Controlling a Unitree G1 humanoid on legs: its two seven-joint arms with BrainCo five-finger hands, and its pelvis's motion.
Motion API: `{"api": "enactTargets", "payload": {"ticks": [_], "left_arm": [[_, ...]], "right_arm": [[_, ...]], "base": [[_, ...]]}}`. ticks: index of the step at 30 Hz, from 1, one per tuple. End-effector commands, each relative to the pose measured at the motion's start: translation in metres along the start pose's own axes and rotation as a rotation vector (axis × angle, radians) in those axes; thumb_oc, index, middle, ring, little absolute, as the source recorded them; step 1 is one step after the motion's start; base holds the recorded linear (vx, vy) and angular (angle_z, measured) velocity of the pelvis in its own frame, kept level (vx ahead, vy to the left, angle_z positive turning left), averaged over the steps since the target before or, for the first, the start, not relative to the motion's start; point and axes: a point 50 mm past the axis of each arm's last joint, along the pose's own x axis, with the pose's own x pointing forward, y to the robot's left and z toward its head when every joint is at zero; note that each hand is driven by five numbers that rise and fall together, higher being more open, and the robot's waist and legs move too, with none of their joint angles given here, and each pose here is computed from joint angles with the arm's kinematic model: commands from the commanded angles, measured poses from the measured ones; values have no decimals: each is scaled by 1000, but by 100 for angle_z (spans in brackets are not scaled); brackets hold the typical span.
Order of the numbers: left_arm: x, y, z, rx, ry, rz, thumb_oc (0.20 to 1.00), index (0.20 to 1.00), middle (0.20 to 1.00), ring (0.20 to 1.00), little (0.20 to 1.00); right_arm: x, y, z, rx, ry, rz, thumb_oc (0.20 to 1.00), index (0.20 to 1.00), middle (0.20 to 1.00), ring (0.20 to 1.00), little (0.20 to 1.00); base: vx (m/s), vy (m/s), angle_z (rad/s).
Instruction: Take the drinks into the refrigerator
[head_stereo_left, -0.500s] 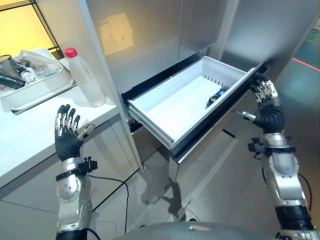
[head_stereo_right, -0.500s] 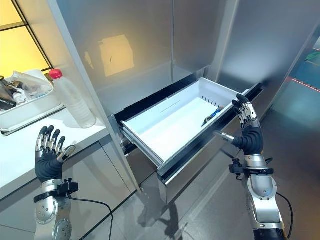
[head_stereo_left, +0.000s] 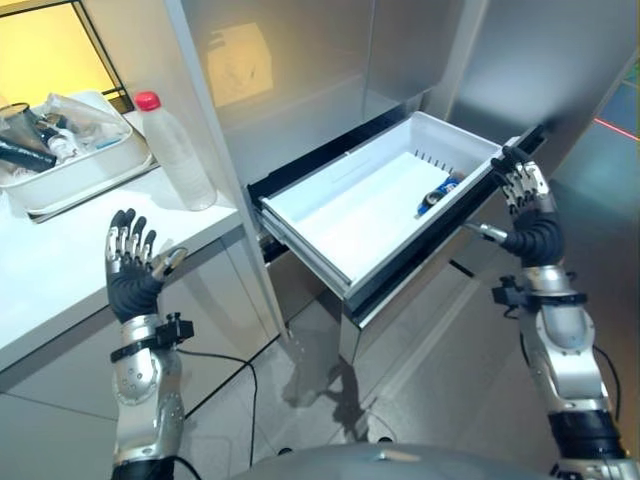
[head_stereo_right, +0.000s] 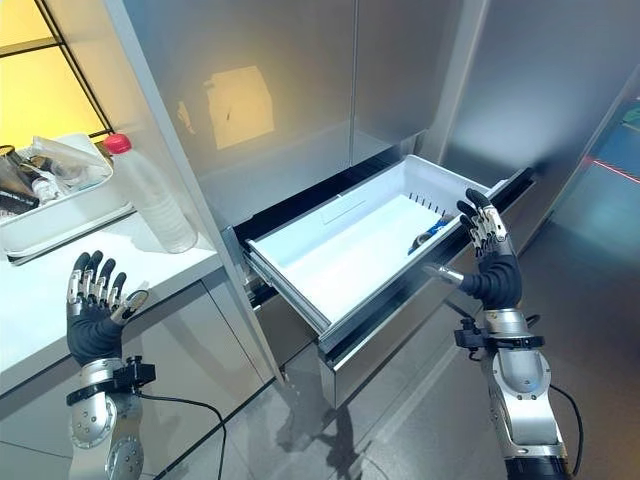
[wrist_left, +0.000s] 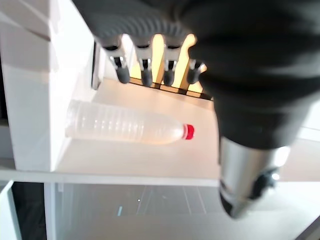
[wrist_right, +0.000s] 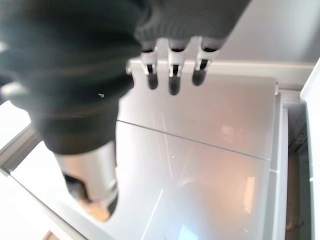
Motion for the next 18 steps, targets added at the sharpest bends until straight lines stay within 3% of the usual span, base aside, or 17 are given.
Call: {"api": "enactTargets", "payload": {"ticks": [1,18], "left_arm": [[33,3,27,101,-173,-49,1000,1000,1000,1000,1000],[96,29,40,287,-195,60,1000,1000,1000,1000,1000]], "right_arm": [[22,-2,29,30,-184,11,1000,1000,1000,1000,1000],[31,6,38,83,-192,167,1000,1000,1000,1000,1000]], "base": [[0,0,0],[32,3,-5]]}}
